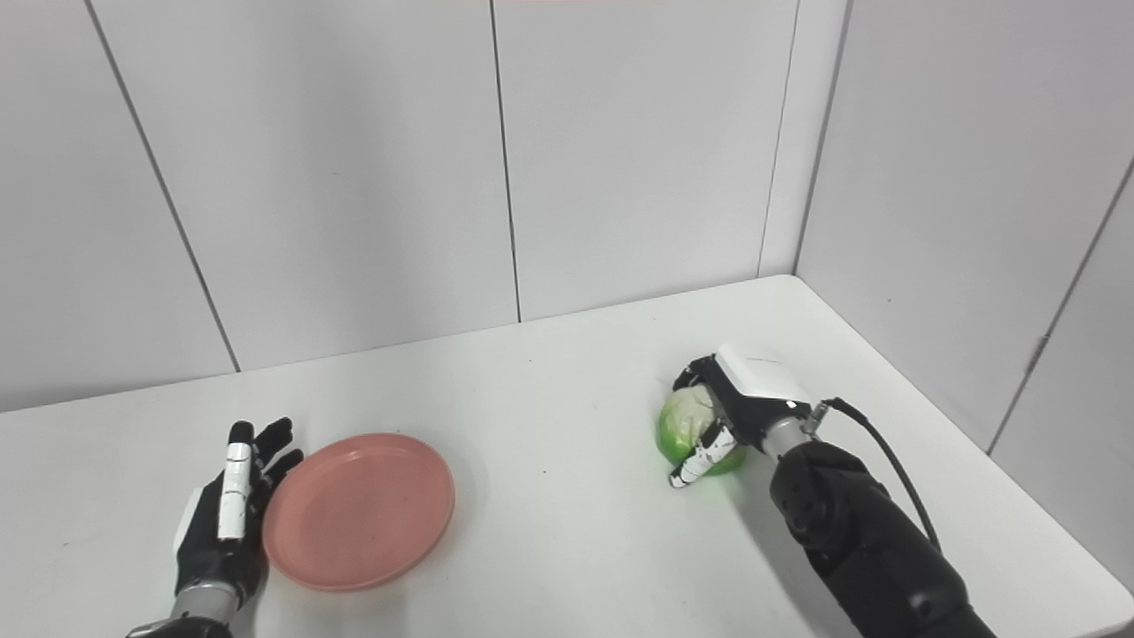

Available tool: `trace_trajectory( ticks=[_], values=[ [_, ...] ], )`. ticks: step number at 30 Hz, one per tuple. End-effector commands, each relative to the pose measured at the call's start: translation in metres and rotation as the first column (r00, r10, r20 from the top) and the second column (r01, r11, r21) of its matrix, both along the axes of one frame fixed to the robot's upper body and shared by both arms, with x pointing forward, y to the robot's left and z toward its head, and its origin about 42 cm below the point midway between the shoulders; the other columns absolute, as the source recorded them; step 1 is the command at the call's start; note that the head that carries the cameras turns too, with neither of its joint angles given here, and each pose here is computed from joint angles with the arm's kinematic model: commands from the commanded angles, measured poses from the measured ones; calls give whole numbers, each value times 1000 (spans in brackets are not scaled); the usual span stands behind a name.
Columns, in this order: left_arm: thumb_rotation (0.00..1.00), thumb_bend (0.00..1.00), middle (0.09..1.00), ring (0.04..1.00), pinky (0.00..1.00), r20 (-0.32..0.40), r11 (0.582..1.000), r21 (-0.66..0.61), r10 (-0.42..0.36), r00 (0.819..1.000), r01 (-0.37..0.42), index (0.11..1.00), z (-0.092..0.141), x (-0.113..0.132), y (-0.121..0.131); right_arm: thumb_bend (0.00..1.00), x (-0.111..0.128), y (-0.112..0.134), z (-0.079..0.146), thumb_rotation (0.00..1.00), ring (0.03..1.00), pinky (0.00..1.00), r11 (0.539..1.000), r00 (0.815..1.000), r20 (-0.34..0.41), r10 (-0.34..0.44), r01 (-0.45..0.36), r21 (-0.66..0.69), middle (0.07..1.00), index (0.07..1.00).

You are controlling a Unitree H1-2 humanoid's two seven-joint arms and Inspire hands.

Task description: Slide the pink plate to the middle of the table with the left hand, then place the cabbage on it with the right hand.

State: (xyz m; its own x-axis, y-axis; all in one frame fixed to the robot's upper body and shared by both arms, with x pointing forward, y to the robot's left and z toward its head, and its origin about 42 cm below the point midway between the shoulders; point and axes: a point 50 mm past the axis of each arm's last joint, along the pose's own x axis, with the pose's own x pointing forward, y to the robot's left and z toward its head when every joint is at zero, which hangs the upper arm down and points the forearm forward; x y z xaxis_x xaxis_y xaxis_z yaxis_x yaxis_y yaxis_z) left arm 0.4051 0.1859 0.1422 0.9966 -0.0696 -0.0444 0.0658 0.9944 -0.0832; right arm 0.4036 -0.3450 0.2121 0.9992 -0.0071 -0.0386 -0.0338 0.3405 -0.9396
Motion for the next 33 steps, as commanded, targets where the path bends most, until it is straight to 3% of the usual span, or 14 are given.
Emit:
trace_trajectory(
  ticks=[1,7,10,16,24,30,33],
  values=[
    [963,761,909,868,978,48,1000,13,-2,999,2,785,17,8,-5,522,2,2,22,0,454,376,1000,999,37,28,-28,0,501,465],
    [950,773,917,880,999,34,1000,-12,-13,999,14,794,15,9,-9,522,4,21,61,0,431,325,995,989,118,94,-91,-27,502,479],
    [944,786,916,886,1000,28,1000,-17,-13,1000,14,785,14,9,-11,520,5,32,80,0,391,240,991,976,171,133,-131,-24,482,503],
    [950,773,912,882,994,26,1000,-12,-13,1000,13,776,12,10,-17,519,12,66,113,0,390,260,967,941,224,253,-244,-69,488,507],
    [943,772,909,869,962,21,1000,-12,-8,1000,8,778,8,7,-31,519,28,109,128,0,409,292,926,891,250,378,-364,-103,516,490],
    [934,759,910,871,947,22,1000,-27,-6,1000,7,778,6,8,-41,519,36,133,124,0,402,302,906,866,278,416,-422,-43,492,508],
    [924,772,909,876,943,13,1000,-27,-1,1000,1,777,4,10,-48,517,39,147,117,0,381,259,895,856,288,429,-446,-8,476,518]
  ],
)
